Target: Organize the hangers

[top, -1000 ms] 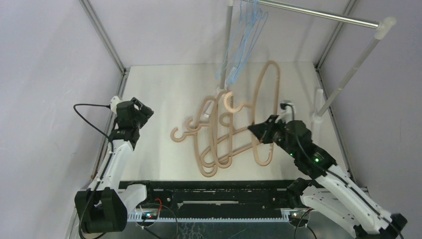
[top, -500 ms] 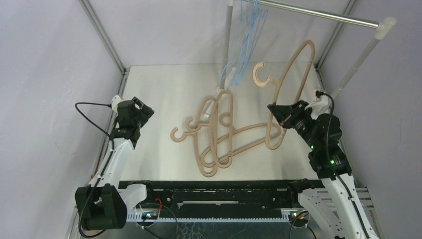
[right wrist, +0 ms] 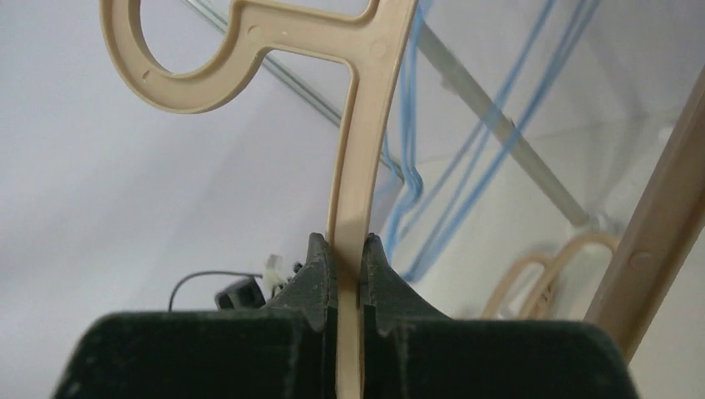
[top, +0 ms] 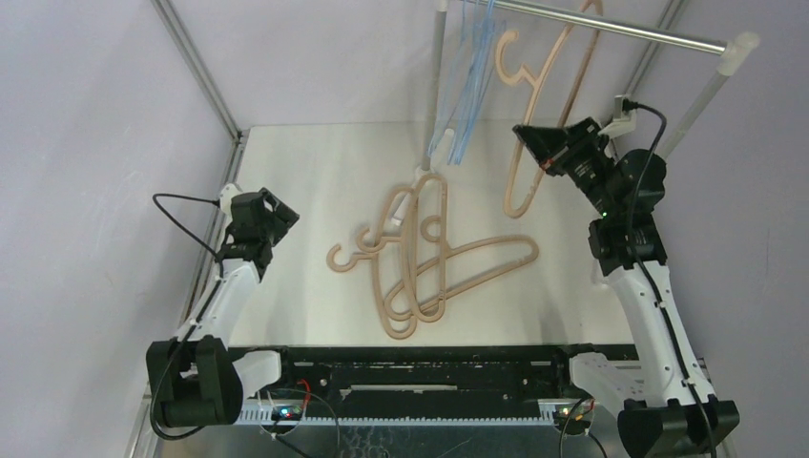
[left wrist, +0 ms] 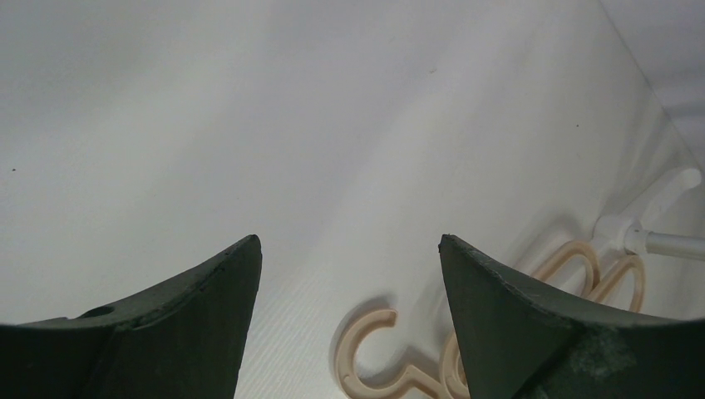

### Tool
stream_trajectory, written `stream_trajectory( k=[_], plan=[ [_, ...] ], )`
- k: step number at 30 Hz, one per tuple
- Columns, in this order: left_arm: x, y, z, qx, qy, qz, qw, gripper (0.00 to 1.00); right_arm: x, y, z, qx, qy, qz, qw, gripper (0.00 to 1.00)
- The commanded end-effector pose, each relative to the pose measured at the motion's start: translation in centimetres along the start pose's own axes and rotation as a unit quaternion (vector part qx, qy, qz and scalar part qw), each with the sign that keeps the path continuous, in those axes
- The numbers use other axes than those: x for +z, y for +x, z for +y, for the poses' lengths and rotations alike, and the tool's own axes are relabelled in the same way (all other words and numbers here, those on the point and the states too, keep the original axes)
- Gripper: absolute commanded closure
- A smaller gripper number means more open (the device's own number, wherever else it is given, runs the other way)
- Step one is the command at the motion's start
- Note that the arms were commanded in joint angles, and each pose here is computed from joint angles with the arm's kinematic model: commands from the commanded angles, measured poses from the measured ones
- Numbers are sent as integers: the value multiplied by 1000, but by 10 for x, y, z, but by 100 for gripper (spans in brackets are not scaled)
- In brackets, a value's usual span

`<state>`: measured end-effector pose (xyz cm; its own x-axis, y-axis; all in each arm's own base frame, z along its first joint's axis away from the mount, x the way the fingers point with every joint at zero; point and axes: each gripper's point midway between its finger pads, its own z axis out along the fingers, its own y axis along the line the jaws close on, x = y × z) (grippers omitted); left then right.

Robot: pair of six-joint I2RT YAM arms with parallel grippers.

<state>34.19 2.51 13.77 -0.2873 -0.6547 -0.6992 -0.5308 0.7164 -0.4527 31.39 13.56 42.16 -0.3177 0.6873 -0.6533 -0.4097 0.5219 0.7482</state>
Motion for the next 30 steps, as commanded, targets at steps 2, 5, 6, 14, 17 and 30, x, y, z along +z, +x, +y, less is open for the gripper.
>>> stream_trajectory(
  k=[2, 5, 6, 14, 17, 30],
  plan=[
    [5, -6, -6, 13, 11, -13, 1000, 17, 7, -58, 47, -27, -80, -77, 993, 100],
    [6, -6, -6, 13, 9, -13, 1000, 17, 18, -67, 36, -9, -76, -85, 993, 100],
    [6, -7, -6, 13, 9, -14, 1000, 17, 24, -68, 31, -5, -73, -85, 994, 100],
    [6, -7, -2, 14, 6, -25, 1000, 17, 56, -78, 3, 31, -96, -102, 990, 100],
    [10, -6, -1, 15, 2, -24, 1000, 17, 64, -82, 1, 41, -113, -104, 987, 100],
    [23, 0, 5, 28, -13, -15, 999, 17, 107, -79, -60, 77, -76, -94, 990, 100]
  ],
)
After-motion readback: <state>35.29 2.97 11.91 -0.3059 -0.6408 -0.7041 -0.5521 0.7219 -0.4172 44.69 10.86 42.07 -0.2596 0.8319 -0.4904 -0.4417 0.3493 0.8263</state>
